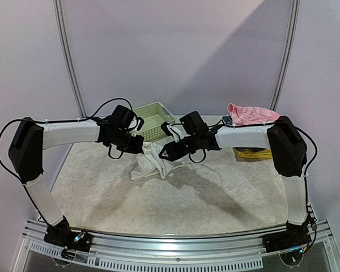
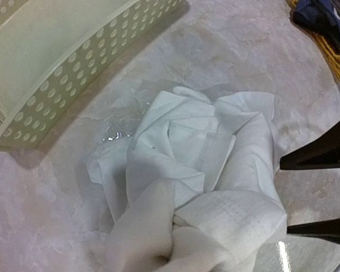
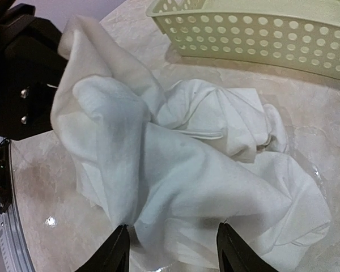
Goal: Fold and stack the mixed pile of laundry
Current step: Pass from the left arm to the right
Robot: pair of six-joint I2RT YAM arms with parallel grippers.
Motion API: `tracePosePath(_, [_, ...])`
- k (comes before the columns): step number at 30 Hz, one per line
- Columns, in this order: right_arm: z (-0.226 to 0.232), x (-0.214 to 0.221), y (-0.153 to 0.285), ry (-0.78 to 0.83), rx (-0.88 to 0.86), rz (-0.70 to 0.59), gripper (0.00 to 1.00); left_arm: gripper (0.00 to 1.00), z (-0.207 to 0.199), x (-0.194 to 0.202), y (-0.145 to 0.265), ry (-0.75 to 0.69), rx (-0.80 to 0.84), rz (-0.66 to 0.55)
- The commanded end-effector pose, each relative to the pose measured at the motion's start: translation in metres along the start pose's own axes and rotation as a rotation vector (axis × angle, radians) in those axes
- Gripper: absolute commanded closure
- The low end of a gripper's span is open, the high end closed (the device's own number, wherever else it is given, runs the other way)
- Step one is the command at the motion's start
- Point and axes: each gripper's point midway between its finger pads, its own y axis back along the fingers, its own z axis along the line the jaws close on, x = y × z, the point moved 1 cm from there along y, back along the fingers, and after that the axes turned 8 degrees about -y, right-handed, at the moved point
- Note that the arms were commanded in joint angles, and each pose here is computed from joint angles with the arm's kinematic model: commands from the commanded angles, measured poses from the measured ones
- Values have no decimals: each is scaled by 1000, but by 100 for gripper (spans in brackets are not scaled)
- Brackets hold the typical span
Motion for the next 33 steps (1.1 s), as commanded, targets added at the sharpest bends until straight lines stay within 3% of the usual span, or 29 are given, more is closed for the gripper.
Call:
tracePosePath(1, [21,7,-6,73,-67,14,47,100,-3,0,0,0,13,-3])
tracePosePath(9, [25,4,-9,77,-90,11,48,100,-4,1,-1,-5,14,1])
tracePosePath(13, [18,10,-20,78,-47,40,55,100,-6,2,-1,-9,22,0])
tracePosePath(16, [13,17,-24,88,-5,56,68,100,-8,2,-1,-14,30,-4])
tracePosePath(20, [7,21,-14,92,44,58,93,100,-14,7,3,-26,33,1])
tracePosePath(22, [7,20,-5,99,66,50,100,100,-18,7,7,-35,32,-5])
tracePosePath(29, [13,1,45,146,158,-20,100,99,-32,1,29,-66,47,-54])
tracePosePath(33, [20,-12,73,169,186,-74,100,91,-40,-2,40,-99,62,-89])
